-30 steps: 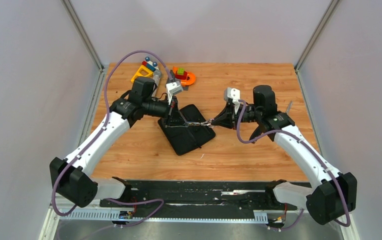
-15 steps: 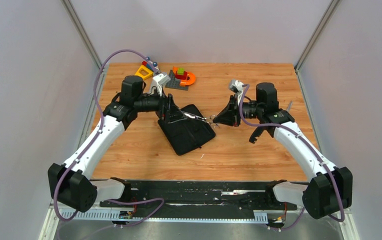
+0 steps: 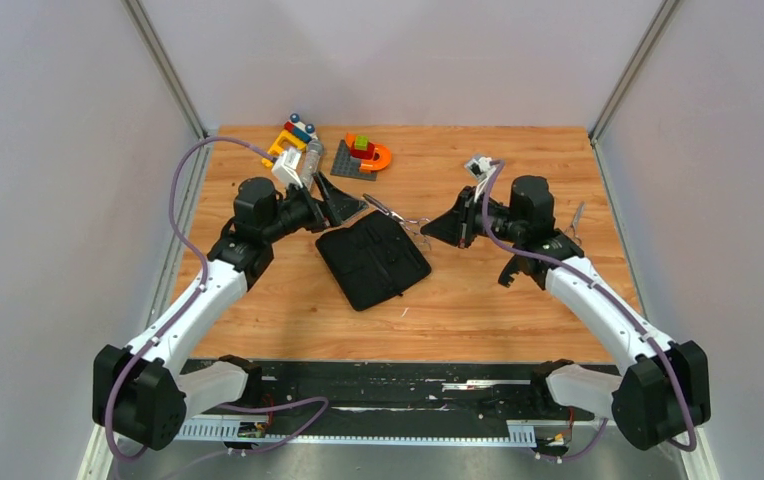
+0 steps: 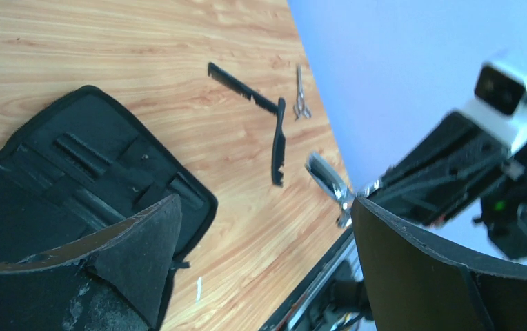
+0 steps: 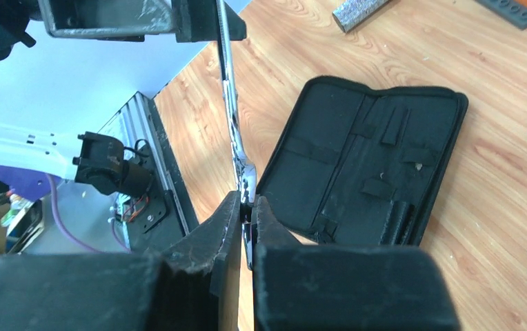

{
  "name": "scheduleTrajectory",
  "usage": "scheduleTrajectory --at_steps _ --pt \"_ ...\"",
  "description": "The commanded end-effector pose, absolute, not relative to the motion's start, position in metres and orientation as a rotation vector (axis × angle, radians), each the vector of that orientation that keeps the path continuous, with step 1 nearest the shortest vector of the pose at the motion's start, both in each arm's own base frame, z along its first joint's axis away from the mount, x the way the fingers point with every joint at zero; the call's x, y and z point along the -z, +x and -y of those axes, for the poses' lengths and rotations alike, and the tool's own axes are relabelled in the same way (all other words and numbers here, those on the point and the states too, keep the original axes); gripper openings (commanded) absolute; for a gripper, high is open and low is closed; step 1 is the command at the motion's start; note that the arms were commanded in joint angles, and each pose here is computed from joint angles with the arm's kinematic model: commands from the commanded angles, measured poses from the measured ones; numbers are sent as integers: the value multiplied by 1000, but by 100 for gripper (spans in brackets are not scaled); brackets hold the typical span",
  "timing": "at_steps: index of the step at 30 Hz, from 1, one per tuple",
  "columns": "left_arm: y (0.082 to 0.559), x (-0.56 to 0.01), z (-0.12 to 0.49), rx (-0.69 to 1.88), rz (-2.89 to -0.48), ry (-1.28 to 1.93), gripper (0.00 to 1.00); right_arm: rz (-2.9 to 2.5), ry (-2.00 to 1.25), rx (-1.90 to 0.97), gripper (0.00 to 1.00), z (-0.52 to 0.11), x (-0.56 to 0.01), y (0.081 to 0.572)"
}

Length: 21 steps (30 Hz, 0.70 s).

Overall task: Sort the hair-cutting tools
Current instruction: Pick up the scissors from the center of the board.

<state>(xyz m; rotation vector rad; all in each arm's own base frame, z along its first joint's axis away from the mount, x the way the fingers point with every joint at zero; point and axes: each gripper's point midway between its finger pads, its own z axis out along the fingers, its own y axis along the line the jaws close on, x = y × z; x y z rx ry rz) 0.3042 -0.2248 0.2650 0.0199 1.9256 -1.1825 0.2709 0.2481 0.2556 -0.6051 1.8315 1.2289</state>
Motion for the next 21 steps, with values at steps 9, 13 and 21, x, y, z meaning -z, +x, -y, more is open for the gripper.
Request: scheduleTrajectory --at_steps 9,13,21 --pt "333 -301 232 1282 -1897 -412 100 -1696 -575 -960 0 -271 -276 281" --pt "334 -293 245 1332 -1928 -456 99 -1689 -595 -908 0 -276 -274 281" --pt "338 -279 257 1322 -1982 -497 74 -1689 -616 -852 0 -280 -270 281"
